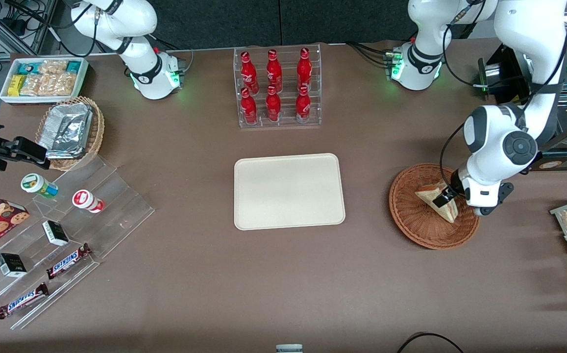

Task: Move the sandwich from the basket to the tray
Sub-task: 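Close the left gripper on the wrapped sandwich and lift it, then carry the held sandwich over to the cream tray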

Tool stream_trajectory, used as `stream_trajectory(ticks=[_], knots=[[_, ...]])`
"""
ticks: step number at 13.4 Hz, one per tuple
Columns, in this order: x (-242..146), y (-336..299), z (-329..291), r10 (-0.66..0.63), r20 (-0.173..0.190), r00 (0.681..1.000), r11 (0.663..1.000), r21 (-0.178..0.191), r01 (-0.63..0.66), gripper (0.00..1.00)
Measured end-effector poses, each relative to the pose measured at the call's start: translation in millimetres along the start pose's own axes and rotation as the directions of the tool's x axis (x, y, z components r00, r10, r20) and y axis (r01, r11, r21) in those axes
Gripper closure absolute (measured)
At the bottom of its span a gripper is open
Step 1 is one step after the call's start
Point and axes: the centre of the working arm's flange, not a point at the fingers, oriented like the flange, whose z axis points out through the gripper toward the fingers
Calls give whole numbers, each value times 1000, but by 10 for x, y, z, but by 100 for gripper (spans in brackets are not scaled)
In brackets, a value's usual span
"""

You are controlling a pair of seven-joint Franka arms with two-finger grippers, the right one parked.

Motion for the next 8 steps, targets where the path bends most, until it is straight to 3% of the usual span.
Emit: stream_trajectory(ticks=[3,4,8], knots=[[-8,-70,224,-42,40,998,999,15,42,6],[-12,-75,256,-68,44,997,998,21,67,12],[-16,-48,230,-107,55,993,994,34,105,58]])
